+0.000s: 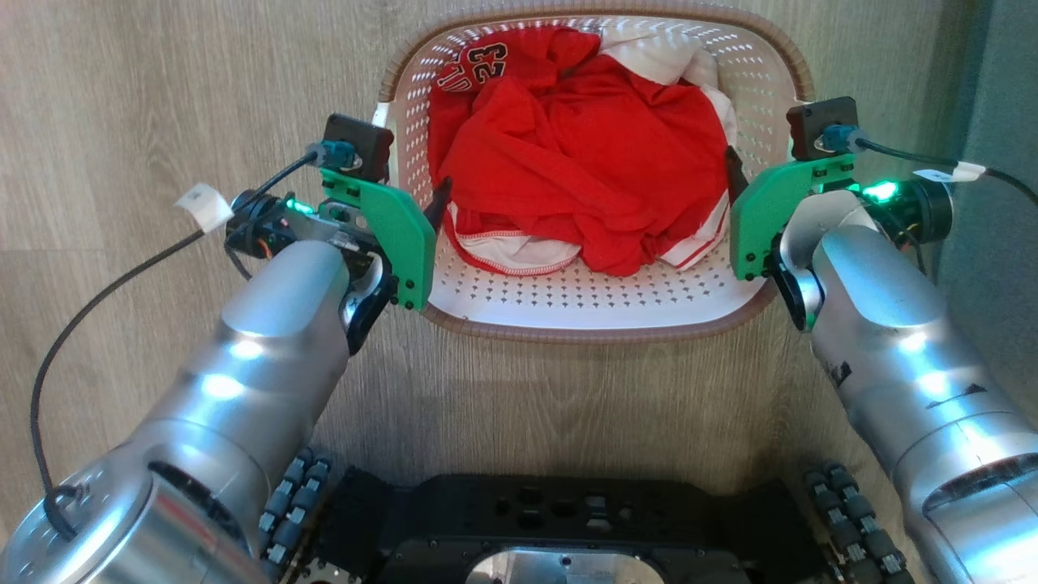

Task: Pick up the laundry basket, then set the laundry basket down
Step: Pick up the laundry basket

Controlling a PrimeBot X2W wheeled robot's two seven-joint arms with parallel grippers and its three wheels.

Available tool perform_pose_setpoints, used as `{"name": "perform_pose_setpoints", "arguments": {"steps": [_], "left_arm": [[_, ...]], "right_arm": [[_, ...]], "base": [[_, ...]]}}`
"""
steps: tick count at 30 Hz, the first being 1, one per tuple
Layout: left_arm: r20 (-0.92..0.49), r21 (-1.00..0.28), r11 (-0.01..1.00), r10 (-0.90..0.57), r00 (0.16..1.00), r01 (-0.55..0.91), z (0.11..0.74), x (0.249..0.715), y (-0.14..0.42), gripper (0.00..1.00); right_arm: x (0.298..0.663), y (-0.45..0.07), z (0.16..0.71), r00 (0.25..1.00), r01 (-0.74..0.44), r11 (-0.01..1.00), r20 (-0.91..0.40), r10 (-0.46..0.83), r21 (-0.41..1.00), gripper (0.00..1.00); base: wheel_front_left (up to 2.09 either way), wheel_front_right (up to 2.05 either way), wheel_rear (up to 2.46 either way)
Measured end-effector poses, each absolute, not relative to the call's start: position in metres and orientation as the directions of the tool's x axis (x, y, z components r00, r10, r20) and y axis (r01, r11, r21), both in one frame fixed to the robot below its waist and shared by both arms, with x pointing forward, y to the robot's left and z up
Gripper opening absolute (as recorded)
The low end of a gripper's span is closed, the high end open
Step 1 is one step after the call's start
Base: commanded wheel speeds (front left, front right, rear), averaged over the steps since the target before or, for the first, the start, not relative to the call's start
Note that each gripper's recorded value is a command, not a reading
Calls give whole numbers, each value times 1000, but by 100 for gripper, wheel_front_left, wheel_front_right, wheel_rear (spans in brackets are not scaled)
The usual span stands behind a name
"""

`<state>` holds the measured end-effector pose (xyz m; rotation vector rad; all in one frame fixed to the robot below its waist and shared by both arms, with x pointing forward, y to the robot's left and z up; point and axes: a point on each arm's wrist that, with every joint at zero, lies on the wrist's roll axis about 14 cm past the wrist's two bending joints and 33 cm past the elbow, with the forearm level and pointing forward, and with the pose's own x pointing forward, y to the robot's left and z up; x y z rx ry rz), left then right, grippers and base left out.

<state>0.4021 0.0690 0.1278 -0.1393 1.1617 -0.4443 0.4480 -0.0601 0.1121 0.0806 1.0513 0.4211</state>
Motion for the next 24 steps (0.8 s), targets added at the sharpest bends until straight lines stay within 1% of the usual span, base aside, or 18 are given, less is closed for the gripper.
{"name": "perform_pose_setpoints", "arguments": {"steps": [5,10,13,14,15,16,17,24], "left_arm": [[-857,-334,905,-408,315,262,125,402,69,100],[-859,-339,904,-410,305,260,123,400,68,100],[-863,-338,906,-406,300,255,122,397,70,100],[-864,-339,907,-405,299,250,122,397,70,97],[-864,-341,907,-405,299,246,122,397,70,48],[-864,-341,908,-405,298,244,122,397,70,13],[-868,-336,910,-398,295,241,121,396,72,0],[-878,-332,919,-383,286,210,121,394,77,0]], "right_arm": [[444,-59,108,409,-305,915,-831,377,265,100],[451,-58,108,420,-320,911,-823,381,258,100],[452,-58,108,424,-307,914,-822,379,264,100],[452,-59,108,428,-306,915,-821,379,263,83],[452,-59,108,429,-299,917,-820,378,266,40],[452,-58,108,430,-294,917,-820,378,269,3],[452,-58,108,429,-295,917,-820,379,270,0],[455,-61,110,441,-271,923,-818,370,272,0]], "base": [[0,0,0],[0,0,0],[0,0,0],[0,0,0],[0,0,0],[0,0,0],[0,0,0],[0,0,0]]}}
